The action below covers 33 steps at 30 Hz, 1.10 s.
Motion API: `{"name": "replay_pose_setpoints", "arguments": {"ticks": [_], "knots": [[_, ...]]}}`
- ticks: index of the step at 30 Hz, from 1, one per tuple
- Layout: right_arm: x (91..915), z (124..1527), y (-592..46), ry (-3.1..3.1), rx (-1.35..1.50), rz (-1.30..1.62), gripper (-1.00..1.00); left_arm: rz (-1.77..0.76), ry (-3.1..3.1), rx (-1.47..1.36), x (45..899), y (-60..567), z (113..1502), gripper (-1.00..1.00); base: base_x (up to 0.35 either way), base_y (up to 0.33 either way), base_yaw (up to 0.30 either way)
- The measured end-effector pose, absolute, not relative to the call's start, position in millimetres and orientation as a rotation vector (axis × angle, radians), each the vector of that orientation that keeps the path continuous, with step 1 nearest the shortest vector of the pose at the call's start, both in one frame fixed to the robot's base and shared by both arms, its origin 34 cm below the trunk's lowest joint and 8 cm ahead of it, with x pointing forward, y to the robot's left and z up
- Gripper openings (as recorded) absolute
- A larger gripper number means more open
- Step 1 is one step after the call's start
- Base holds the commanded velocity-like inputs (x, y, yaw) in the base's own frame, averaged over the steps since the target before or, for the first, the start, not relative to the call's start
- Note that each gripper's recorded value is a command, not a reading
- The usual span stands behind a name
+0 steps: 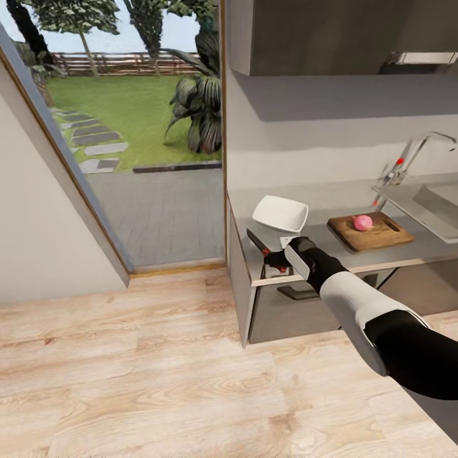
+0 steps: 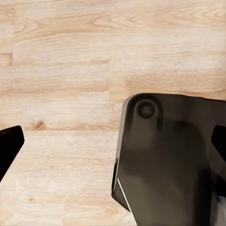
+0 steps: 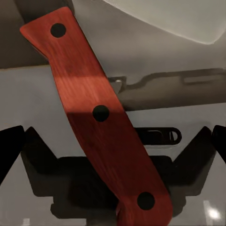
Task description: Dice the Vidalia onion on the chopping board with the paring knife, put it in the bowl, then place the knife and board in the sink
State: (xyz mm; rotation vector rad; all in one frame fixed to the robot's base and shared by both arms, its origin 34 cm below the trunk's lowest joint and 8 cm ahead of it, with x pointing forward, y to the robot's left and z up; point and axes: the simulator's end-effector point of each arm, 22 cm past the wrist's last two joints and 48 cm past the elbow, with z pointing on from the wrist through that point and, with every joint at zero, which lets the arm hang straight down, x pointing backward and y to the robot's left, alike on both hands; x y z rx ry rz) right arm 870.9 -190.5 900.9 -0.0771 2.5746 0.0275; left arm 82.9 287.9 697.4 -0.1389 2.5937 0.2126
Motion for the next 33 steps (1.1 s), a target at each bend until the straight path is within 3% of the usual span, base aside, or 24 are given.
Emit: {"name": "replay_pose_setpoints", "arguments": {"ticks": [20, 21, 33], "knots": [[871.9, 900.8, -193.1, 2.573, -0.071, 0.030, 1.00, 0.213, 2.596, -0.139, 82.3, 287.8, 697.4, 1.00, 0.000, 0.000, 0.000], [871.9, 900.8, -193.1, 2.573, -0.071, 0.030, -1.00, 0.212, 2.596, -0.139, 82.2, 287.7, 697.4, 1.00, 0.000, 0.000, 0.000], [871.9, 900.9, -191.4, 2.572, -0.073, 0.027, -1.00, 0.212, 2.596, -0.139, 82.3, 287.8, 697.4, 1.00, 0.000, 0.000, 0.000]]}}
